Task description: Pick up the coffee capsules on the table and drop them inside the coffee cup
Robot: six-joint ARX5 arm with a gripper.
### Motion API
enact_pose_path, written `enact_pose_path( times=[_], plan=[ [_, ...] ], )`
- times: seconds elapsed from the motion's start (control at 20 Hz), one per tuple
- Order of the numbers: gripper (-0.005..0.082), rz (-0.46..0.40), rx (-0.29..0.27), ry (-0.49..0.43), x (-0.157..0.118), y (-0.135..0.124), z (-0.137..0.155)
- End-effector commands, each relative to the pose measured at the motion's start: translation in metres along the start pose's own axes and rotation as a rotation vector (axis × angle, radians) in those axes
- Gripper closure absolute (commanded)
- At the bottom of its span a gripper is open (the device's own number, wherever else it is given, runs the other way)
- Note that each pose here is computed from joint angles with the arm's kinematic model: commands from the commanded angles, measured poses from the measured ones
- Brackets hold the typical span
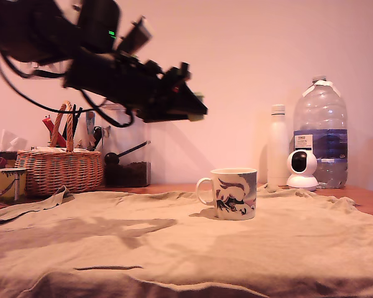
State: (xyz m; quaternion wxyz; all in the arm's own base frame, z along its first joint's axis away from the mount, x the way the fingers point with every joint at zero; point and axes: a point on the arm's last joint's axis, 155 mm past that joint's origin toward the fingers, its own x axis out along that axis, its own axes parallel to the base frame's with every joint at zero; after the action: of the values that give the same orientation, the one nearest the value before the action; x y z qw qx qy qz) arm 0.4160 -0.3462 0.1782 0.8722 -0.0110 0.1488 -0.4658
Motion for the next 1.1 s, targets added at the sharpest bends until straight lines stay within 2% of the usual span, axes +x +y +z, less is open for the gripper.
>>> enact_pose_path(
  times=[0.0,0.4,0.65,0.85,1.05],
  plan=[
    [0.0642,-0.008,-0.012,0.030,0.013,0.000,-0.006],
    [0.0642,-0.042,0.012,0.172,0.050,-0.005,-0.018],
    [0.0639,-0.046,-0.019,0.259,0.066,-0.002,-0.026],
    [0.0639,-0.049,-0.019,0.324,0.076,0.001,-0.037],
    [0.0637,-0.018,-0.017,0.384,0.081,0.010,-0.050]
  ],
)
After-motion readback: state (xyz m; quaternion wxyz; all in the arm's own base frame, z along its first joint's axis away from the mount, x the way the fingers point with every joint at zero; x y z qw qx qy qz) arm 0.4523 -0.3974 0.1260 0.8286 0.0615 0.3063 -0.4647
